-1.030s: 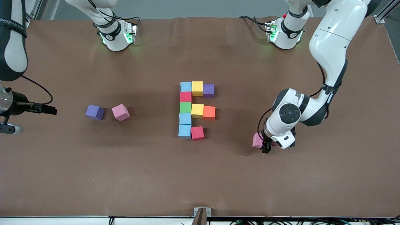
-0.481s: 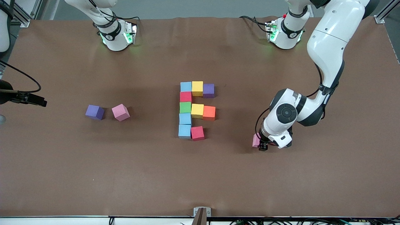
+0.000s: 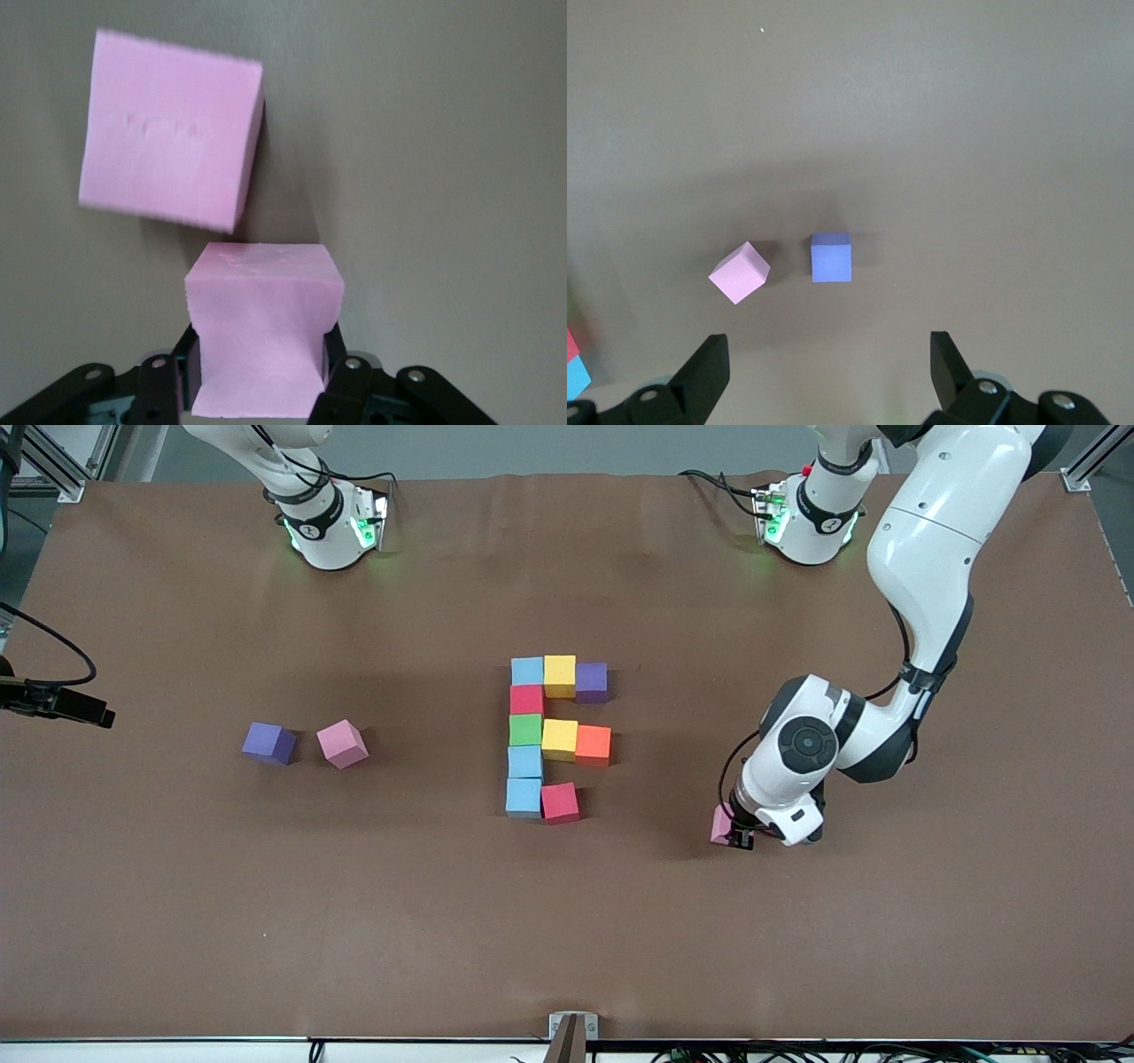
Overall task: Arrange 11 blocks into digit 3
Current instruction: 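Carry the light pink cube to the pink-red cube with the left gripper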
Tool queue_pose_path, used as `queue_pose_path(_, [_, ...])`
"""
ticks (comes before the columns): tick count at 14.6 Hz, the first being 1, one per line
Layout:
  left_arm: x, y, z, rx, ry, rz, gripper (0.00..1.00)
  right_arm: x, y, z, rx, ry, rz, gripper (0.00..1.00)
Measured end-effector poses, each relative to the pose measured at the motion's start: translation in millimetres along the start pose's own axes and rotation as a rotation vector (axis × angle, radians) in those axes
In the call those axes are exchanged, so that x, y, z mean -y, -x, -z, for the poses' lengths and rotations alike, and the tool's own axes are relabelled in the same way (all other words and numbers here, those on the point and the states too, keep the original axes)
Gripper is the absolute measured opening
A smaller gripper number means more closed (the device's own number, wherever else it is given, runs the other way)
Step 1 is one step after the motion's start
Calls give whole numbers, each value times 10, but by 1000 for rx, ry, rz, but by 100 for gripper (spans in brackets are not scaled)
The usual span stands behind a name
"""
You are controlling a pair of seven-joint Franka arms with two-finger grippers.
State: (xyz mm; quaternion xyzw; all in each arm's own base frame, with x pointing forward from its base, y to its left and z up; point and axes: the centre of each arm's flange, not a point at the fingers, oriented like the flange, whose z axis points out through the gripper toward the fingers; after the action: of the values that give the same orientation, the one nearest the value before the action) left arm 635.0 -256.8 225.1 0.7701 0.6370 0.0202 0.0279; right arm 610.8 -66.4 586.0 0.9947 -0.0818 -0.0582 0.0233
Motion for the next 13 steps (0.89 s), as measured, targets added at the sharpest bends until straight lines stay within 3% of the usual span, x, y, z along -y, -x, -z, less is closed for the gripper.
queue_pose_path(6, [-4, 922, 231, 42, 0, 73, 54, 91, 39, 32, 18, -29, 14, 100])
queue_pose_path(13, [-209, 1439, 271, 126, 41, 237, 54, 1, 131, 85, 73, -25, 1, 100])
